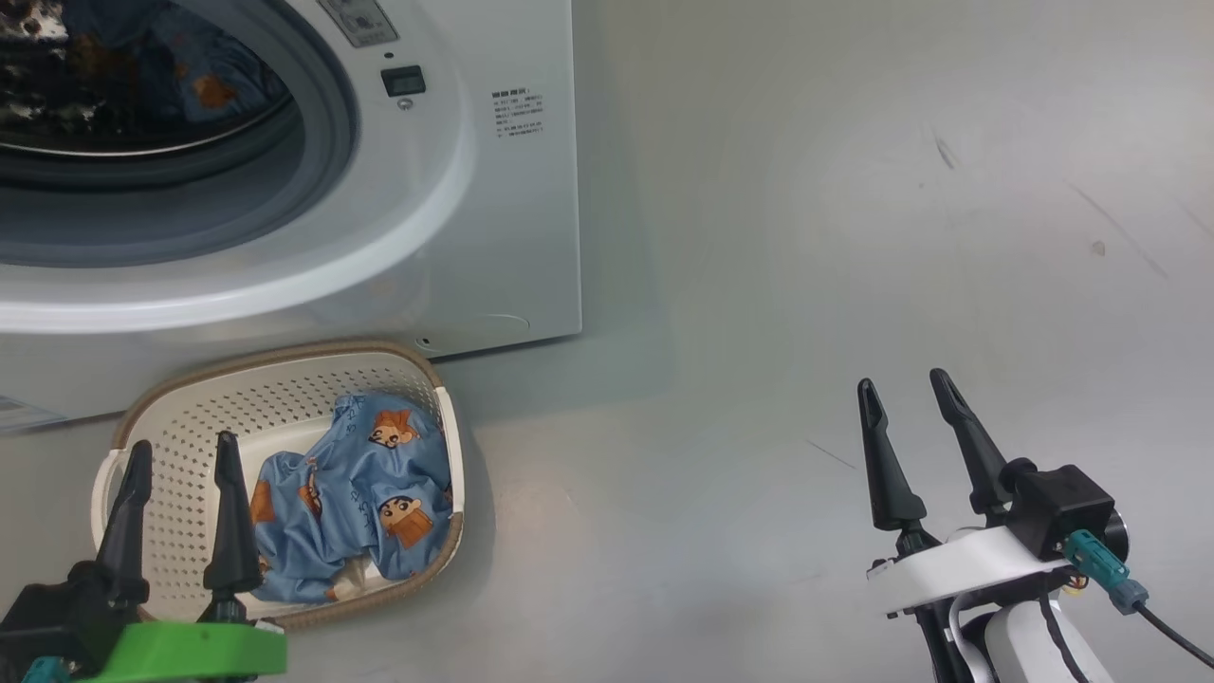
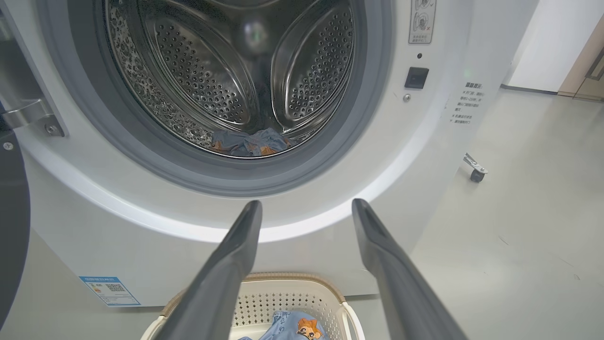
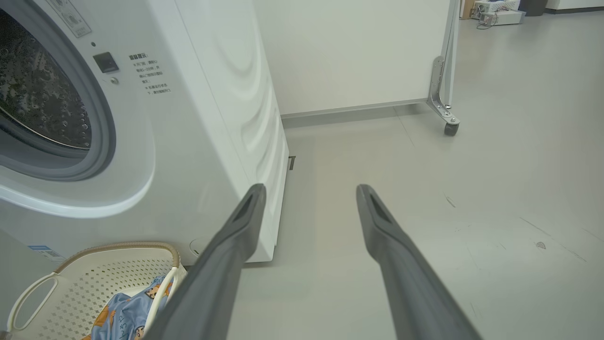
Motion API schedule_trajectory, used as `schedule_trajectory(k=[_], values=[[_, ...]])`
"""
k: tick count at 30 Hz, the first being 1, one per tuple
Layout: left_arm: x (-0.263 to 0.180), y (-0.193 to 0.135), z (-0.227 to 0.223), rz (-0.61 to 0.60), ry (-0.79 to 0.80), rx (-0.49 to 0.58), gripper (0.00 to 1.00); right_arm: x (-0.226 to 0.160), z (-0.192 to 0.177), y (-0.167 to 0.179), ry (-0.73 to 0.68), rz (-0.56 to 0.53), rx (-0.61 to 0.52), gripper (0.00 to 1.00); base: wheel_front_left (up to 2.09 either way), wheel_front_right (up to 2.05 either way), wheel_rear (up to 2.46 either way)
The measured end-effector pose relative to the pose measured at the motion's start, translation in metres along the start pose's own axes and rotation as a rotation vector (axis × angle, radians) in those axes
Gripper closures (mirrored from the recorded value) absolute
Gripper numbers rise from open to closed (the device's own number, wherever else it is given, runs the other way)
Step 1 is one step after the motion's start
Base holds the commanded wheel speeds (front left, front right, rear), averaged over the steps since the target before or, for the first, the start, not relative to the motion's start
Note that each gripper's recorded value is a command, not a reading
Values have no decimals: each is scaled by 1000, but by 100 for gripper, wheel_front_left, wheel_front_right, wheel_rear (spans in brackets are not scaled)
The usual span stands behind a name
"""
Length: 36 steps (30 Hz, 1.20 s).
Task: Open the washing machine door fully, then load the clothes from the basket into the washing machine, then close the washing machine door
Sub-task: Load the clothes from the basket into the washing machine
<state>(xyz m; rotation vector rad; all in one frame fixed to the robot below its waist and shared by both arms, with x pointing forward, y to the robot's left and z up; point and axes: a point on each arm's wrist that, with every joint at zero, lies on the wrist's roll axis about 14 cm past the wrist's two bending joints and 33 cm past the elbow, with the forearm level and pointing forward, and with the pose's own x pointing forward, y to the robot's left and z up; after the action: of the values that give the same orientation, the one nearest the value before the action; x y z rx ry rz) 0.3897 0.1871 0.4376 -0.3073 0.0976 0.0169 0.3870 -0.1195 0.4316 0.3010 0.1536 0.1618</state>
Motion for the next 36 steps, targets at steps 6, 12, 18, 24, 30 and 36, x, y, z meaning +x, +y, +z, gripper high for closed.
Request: schedule_trajectory(k=[6,12,18,24,30,36], values=[[31,-6,-24,-20,44,-17,0,17,-16,-8,39,-10,2,0,0,0,0],[55,-3,-53,-13,103,-36,0,33,-30,-13,66,-11,6,0,0,0,0],[78,8,-85,6,166,-52,0,48,-45,-20,95,-16,9,0,0,0,0],[89,18,-128,25,266,-66,0,57,-65,-30,137,-31,13,0,0,0,0],[94,20,-170,15,385,-69,0,62,-85,-38,181,-45,14,0,0,0,0],[95,25,-207,9,494,-71,0,65,-101,-45,214,-56,16,0,0,0,0]])
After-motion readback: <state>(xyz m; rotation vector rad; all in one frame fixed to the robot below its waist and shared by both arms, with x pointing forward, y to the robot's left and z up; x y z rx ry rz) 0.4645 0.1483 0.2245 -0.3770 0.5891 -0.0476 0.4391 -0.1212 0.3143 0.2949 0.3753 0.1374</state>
